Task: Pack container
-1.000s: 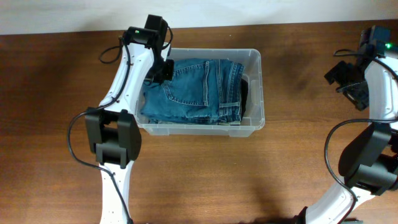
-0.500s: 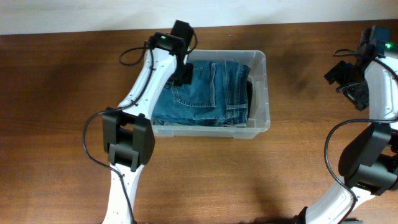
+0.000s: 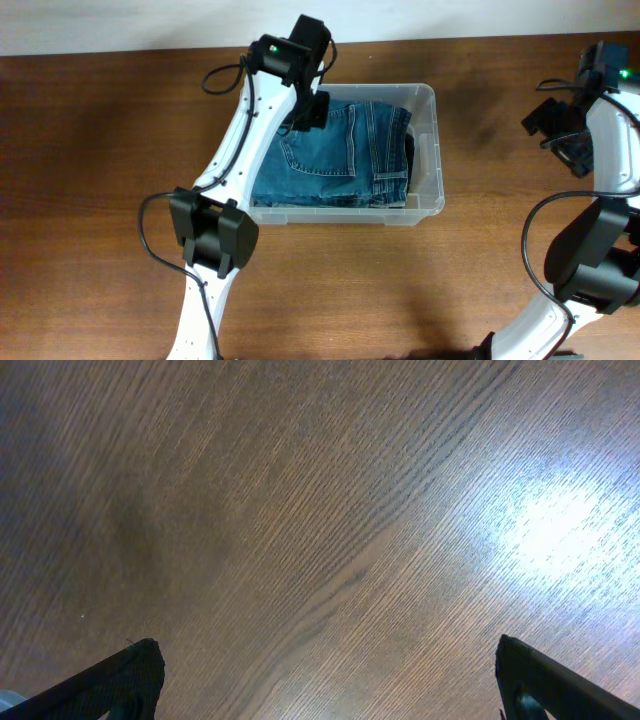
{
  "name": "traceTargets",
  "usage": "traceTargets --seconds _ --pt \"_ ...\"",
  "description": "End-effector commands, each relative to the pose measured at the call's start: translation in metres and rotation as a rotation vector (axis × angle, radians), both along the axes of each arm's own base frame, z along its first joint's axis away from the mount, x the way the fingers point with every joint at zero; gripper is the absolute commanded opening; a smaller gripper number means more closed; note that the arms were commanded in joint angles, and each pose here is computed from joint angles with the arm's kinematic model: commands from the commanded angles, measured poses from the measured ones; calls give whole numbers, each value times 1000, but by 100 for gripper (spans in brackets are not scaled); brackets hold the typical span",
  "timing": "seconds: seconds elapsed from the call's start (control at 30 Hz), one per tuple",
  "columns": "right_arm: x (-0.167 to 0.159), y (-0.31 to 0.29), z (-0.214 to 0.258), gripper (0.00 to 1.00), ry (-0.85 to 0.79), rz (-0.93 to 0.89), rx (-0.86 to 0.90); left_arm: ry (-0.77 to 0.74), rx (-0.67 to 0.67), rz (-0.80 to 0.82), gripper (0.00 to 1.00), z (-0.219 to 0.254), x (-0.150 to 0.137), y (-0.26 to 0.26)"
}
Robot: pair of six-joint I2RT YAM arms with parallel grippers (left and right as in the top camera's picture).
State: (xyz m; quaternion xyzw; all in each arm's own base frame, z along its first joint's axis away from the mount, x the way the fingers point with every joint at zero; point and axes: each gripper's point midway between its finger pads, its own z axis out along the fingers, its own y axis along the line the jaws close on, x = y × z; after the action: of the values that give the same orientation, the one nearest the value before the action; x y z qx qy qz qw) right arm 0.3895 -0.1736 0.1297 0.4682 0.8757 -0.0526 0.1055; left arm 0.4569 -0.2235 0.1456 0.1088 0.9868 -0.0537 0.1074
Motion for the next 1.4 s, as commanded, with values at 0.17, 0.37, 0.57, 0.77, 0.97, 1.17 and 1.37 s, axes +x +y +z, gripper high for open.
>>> traceTargets --seconds 0.17,0.37,0.57,0.77,0.97,1.17,1.37 --pt "-2 -4 -2 98 7 -18 -9 21 -79 -101 1 1 -25 -58" --pt "-2 -4 -2 98 7 -18 -9 91 -43 -159 1 -45 -41 -91" --pt "-2 -4 -2 98 7 -18 -9 71 -61 -220 1 -63 -48 -126" --pt "-2 -4 -2 98 7 -18 -9 28 -88 -232 1 -46 -46 -134" --pt "-2 -4 -2 98 8 -18 -8 -64 -139 -234 1 -10 -34 -141" --pt "-2 -4 -2 98 7 -18 -9 -145 -113 -214 1 -13 -14 -143" --pt "-2 -4 -2 98 7 -18 -9 -108 -89 -213 1 -49 -10 -147"
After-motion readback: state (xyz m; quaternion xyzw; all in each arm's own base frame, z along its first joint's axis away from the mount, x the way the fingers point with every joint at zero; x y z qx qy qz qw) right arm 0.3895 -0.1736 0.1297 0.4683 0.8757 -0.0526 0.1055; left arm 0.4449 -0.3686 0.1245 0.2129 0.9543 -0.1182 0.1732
